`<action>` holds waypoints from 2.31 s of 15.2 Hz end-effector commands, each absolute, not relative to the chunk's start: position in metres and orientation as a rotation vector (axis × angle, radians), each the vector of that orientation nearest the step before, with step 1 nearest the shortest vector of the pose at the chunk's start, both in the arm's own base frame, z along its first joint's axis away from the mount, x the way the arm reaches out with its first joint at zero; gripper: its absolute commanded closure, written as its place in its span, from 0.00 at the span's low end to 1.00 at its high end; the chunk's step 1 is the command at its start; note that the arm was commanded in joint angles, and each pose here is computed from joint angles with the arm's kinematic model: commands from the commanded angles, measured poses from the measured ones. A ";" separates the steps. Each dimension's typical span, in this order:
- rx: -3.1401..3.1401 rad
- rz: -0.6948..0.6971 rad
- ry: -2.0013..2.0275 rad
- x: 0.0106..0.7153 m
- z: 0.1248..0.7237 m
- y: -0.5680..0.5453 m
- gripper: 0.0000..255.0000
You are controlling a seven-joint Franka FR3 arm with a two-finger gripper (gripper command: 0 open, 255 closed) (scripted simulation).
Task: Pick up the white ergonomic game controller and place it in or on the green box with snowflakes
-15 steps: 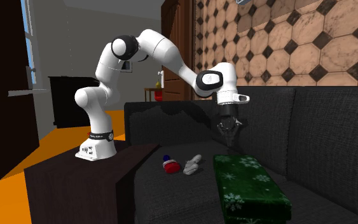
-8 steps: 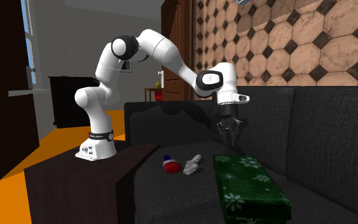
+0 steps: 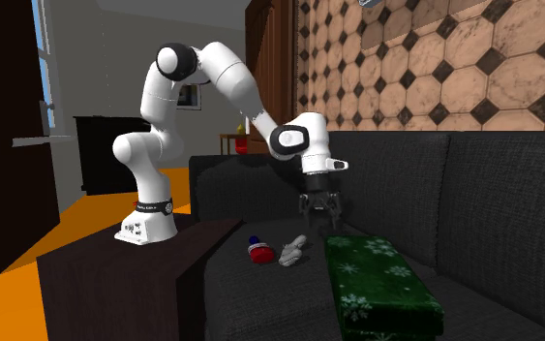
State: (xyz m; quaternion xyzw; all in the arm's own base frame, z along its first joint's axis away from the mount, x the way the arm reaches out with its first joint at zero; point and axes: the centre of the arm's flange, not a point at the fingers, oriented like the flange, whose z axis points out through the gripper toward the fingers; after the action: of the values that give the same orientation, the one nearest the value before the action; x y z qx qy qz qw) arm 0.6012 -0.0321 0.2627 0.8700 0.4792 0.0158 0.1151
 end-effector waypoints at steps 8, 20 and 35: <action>2.327 0.103 1.823 0.493 0.208 -0.044 0.00; 2.325 0.103 1.825 0.499 0.168 -0.048 0.00; 2.325 0.103 1.825 0.499 0.174 -0.048 1.00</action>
State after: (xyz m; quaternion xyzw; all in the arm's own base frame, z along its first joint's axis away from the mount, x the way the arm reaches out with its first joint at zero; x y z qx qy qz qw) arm 0.4993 -0.0482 0.1705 0.7829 0.6144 0.0349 0.0918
